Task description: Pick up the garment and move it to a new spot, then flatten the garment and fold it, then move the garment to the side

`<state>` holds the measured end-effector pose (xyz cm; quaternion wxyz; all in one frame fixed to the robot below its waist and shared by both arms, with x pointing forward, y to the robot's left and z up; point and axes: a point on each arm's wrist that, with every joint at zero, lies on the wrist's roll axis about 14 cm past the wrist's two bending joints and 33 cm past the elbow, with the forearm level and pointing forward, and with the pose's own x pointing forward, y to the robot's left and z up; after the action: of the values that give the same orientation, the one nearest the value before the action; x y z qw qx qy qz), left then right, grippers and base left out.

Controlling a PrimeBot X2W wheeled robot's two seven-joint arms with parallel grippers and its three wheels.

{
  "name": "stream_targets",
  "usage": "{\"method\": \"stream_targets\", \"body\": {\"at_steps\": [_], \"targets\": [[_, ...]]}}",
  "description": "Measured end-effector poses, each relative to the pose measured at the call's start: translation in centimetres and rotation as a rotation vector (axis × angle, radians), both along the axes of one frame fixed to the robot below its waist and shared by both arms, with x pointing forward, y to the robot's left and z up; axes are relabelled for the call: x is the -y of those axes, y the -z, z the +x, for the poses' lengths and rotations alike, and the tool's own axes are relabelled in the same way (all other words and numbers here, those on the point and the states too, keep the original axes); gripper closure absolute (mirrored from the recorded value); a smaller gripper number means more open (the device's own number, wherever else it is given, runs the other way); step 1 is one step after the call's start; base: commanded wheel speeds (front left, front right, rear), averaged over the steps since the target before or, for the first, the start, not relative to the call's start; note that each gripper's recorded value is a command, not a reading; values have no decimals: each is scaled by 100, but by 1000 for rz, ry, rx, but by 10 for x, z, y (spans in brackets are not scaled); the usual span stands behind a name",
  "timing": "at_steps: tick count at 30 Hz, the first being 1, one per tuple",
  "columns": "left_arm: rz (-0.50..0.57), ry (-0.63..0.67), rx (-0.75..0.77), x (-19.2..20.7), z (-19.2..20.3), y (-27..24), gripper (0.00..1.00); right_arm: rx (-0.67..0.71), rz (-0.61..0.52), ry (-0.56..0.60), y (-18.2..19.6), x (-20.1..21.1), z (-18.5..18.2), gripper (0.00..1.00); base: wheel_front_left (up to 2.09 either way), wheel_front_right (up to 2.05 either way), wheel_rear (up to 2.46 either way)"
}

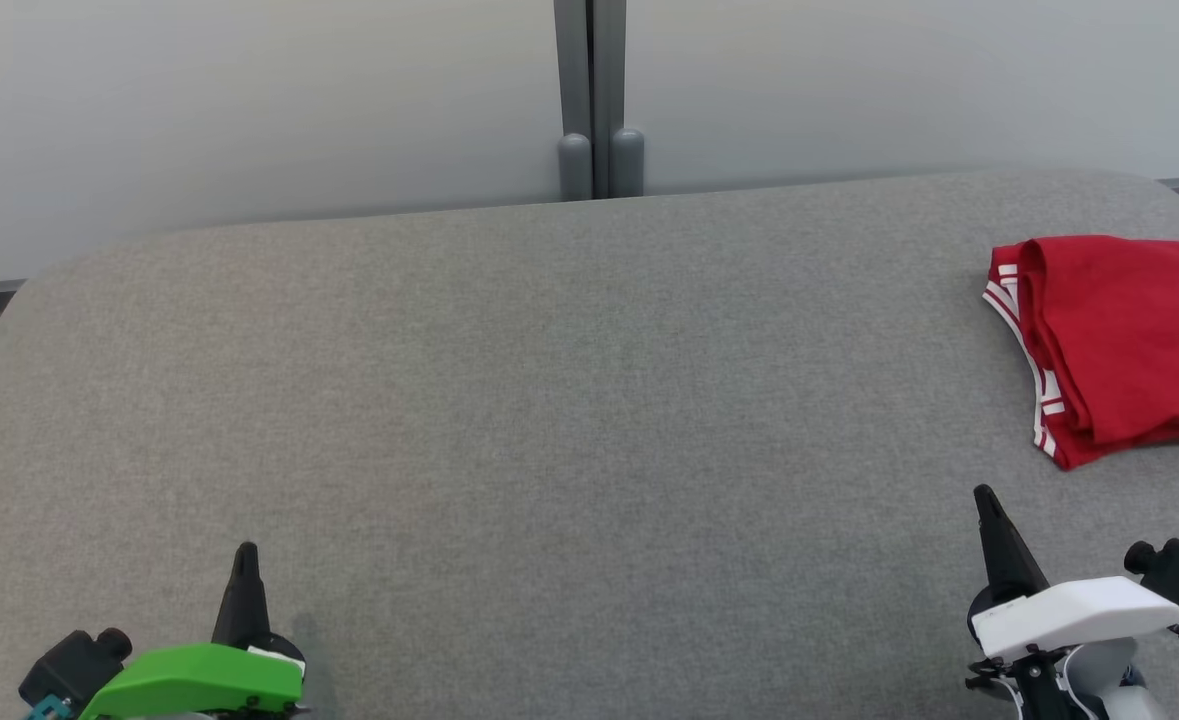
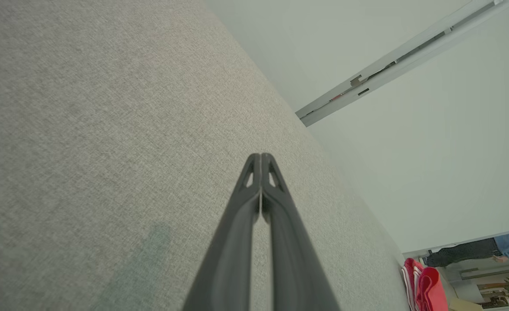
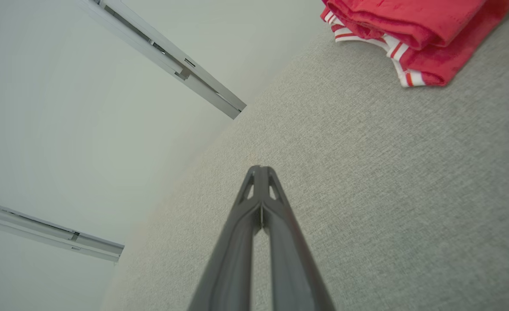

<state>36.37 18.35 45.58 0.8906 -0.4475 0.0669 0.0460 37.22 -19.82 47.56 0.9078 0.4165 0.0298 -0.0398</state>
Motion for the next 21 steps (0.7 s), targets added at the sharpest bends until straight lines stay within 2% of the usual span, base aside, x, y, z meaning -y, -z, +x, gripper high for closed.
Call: {"method": "stream_targets", "body": {"at_steps": [21], "targets": [[-212,-27,37,-5,10,-16,100,17,234,14,-7,2,5,100,0,0,0]]}}
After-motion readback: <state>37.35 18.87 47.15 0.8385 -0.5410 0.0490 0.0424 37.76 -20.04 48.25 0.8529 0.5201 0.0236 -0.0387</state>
